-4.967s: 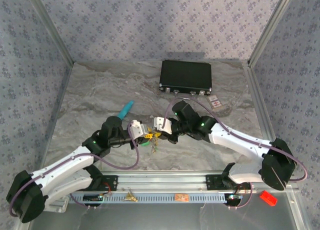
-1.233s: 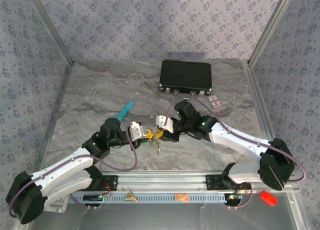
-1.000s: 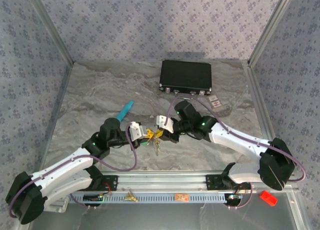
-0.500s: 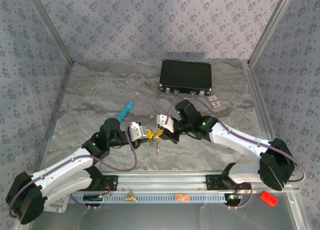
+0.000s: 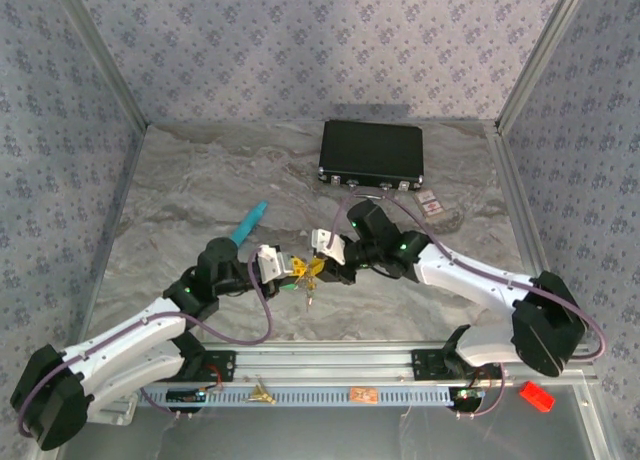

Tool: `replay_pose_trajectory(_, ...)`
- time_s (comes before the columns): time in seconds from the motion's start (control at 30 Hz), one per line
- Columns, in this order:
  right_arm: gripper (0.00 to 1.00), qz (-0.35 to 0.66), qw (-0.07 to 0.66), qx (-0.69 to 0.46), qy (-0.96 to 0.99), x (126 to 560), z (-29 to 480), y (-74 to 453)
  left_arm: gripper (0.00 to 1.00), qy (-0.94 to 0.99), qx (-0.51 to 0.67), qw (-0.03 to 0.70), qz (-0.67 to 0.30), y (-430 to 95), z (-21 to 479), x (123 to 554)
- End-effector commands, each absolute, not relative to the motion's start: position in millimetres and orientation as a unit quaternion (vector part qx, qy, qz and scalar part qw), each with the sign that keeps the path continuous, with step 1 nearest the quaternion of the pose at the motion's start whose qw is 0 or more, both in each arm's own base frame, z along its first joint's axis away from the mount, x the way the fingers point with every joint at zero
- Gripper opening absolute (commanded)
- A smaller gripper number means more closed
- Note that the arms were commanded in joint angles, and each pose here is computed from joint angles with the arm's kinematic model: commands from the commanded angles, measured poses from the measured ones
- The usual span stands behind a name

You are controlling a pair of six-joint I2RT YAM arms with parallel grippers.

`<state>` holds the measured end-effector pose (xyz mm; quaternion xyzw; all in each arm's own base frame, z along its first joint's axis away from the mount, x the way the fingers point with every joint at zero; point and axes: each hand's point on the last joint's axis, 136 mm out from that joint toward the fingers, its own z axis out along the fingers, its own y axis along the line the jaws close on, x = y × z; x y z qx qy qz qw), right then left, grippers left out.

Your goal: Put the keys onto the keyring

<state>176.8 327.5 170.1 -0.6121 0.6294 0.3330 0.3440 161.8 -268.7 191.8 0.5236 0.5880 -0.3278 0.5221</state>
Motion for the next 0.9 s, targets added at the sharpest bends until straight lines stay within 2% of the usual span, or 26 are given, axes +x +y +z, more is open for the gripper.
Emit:
replay_pose_trajectory(0.0, 0.21, 0.344, 0.367, -0.607, 0.615, 173.3, 181.4, 324.8, 0.0, 0.552, 0.52, 0.554, -0.344, -271.8, 214.2, 157.6)
replay_pose_trajectory(0.47, 0.19, 0.367, 0.393, -0.598, 0.595, 173.2, 194.6, 333.9, 0.0, 0.553, 0.517, 0.553, -0.348, -272.1, 213.1, 157.5)
replay_pose_trajectory(0.6, 0.12, 0.371, 0.397, -0.596, 0.592, 173.8, 197.0, 336.3, 0.0, 0.553, 0.516, 0.553, -0.349, -272.1, 212.9, 157.7)
replay_pose_trajectory(0.67, 0.02, 0.371, 0.397, -0.596, 0.592, 174.3, 197.6, 336.7, 0.0, 0.554, 0.516, 0.553, -0.348, -272.2, 212.7, 158.0)
replay_pose_trajectory(0.73, 0.0, 0.369, 0.396, -0.596, 0.593, 174.5, 197.4, 335.4, 0.0, 0.56, 0.513, 0.553, -0.343, -271.3, 212.1, 160.5)
replay_pose_trajectory(0.87, 0.0, 0.349, 0.392, -0.608, 0.596, 173.8, 198.6, 331.9, 0.2, 0.586, 0.51, 0.541, -0.321, -266.8, 204.0, 166.7)
